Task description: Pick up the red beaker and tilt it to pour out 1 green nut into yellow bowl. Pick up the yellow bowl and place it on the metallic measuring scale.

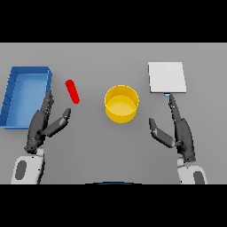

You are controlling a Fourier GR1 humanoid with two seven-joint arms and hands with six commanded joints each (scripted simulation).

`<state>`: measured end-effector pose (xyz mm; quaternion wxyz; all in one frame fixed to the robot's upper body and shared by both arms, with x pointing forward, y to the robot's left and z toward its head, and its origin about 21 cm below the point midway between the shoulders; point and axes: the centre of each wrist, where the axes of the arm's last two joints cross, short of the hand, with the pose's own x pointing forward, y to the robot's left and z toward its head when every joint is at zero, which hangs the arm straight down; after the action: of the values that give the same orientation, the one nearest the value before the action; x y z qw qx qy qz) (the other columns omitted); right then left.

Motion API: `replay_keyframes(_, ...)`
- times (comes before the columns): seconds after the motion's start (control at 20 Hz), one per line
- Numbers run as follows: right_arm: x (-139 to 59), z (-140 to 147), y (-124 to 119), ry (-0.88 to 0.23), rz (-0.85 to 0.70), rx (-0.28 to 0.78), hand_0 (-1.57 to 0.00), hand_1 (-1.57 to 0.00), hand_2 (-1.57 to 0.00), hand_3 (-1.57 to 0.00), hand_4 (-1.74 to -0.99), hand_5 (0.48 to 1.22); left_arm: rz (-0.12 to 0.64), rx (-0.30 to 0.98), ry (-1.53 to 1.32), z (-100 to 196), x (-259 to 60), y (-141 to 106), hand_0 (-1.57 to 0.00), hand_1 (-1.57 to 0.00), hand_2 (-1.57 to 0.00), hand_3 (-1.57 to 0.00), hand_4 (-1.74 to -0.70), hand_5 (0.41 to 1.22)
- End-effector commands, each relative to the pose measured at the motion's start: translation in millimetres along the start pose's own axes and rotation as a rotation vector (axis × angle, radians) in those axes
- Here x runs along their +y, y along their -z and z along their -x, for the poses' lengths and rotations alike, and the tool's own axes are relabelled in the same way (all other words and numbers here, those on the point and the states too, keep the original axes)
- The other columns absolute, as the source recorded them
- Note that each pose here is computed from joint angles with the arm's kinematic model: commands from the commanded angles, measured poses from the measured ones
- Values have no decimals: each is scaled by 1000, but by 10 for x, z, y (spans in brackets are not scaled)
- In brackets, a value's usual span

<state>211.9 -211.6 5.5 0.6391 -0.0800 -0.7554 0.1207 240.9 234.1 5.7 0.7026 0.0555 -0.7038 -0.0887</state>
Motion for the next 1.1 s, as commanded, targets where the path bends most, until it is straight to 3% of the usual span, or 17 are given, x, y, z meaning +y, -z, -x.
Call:
replay_keyframes(0.0,5,-10,-1,-9,7,16,1,1,1,1,-1127,652,-2,-6,10,3,-9,57,1,1,1,1,-1095,617)
replay_keyframes(0.5,-81,28,32,38,9,6,1,1,1,1,-1229,667,-2,-3,30,238,-146,642,1,1,1,1,-1154,629)
replay_keyframes(1.05,-72,-28,39,45,-2,-3,1,1,1,1,-1264,690,6,-47,76,272,-349,1164,1,1,1,1,-1256,664)
